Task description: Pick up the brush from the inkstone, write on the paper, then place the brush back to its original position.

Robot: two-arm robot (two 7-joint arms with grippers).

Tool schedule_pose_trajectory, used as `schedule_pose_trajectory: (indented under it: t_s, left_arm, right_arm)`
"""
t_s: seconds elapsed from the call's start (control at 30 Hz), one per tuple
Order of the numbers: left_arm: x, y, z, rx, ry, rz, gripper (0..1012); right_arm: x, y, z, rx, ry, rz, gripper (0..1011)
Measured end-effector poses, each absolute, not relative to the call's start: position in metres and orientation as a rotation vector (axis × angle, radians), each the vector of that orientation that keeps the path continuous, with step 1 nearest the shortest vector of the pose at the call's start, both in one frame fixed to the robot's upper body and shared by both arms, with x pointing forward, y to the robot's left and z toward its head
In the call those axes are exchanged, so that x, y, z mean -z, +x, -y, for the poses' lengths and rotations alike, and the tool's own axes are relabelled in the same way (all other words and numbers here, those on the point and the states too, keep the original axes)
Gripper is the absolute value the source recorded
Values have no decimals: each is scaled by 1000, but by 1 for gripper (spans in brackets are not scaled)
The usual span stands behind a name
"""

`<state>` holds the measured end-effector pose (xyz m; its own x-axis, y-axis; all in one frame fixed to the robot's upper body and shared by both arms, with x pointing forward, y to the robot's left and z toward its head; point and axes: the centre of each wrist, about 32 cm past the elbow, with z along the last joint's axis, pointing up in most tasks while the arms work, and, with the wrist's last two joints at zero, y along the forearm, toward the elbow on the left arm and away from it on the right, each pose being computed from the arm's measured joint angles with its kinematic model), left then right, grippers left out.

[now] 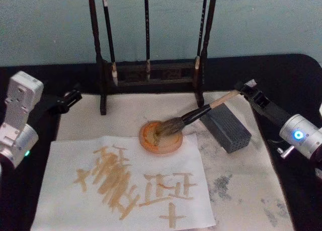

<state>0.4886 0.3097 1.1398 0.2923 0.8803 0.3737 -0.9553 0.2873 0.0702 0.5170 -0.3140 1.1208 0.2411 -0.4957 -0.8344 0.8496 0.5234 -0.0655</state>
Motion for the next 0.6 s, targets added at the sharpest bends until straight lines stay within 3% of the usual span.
schedule_pose_trajectory:
  t_s: [0.6]
  left_arm:
    - [-1140,489,-310,-1248,304,285,1002]
  right_arm:
    - [-1117,516,316,986,438,-976,164]
